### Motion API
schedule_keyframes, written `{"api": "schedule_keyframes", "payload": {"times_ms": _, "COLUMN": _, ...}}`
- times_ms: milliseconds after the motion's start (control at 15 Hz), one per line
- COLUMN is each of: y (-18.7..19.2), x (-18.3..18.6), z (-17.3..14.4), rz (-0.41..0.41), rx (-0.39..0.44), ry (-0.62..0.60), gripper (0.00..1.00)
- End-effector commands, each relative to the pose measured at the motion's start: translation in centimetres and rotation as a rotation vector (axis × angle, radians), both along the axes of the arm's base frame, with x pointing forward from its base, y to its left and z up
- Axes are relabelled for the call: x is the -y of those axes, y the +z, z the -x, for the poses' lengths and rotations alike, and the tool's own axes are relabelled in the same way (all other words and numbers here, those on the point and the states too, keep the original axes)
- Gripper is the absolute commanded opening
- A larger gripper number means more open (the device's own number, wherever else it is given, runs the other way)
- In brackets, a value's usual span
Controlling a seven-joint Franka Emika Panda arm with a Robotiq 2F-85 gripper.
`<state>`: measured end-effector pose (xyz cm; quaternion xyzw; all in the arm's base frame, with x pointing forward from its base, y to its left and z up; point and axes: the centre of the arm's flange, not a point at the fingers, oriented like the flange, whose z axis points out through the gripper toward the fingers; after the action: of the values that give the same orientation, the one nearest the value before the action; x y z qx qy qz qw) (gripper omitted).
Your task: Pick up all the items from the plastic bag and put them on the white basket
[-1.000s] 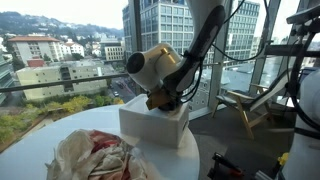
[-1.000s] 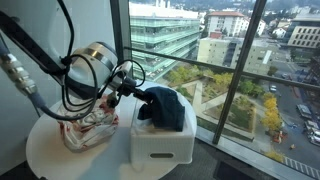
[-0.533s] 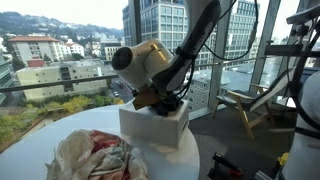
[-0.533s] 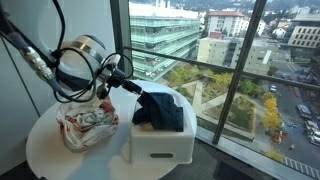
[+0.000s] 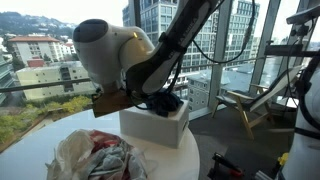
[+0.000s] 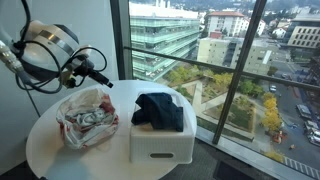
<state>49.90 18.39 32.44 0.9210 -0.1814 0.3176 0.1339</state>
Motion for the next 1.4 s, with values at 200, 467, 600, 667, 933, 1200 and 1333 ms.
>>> {"api": "schedule_keyframes", "payload": {"times_ms": 200, "y": -5.1, "x": -8.4, "z": 5.4, "rz": -0.252, "rx": -0.197, "ry": 0.201, "gripper": 1.0}}
{"api": "schedule_keyframes", "payload": {"times_ms": 467, "y": -10.0, "x": -10.3, "z": 8.0, "rz": -0.346, "rx": -0.362, "ry": 0.309, "gripper": 1.0}}
{"api": "schedule_keyframes", "payload": {"times_ms": 600, "y": -12.9, "x": -10.9, "z": 8.9, "rz": -0.338, "rx": -0.456, "ry": 0.374, "gripper": 1.0}}
{"api": "schedule_keyframes", "payload": {"times_ms": 667, "y": -14.0, "x": -11.3, "z": 9.3, "rz": -0.327, "rx": -0.495, "ry": 0.416, "gripper": 1.0}}
{"api": "schedule_keyframes", "payload": {"times_ms": 933, "y": -14.6, "x": -12.4, "z": 9.0, "rz": -0.299, "rx": -0.524, "ry": 0.481, "gripper": 1.0}}
{"api": "schedule_keyframes", "payload": {"times_ms": 1200, "y": -12.1, "x": -12.3, "z": 7.3, "rz": -0.283, "rx": -0.508, "ry": 0.498, "gripper": 1.0}}
{"api": "schedule_keyframes", "payload": {"times_ms": 1333, "y": -11.1, "x": -11.9, "z": 5.9, "rz": -0.28, "rx": -0.484, "ry": 0.489, "gripper": 1.0}}
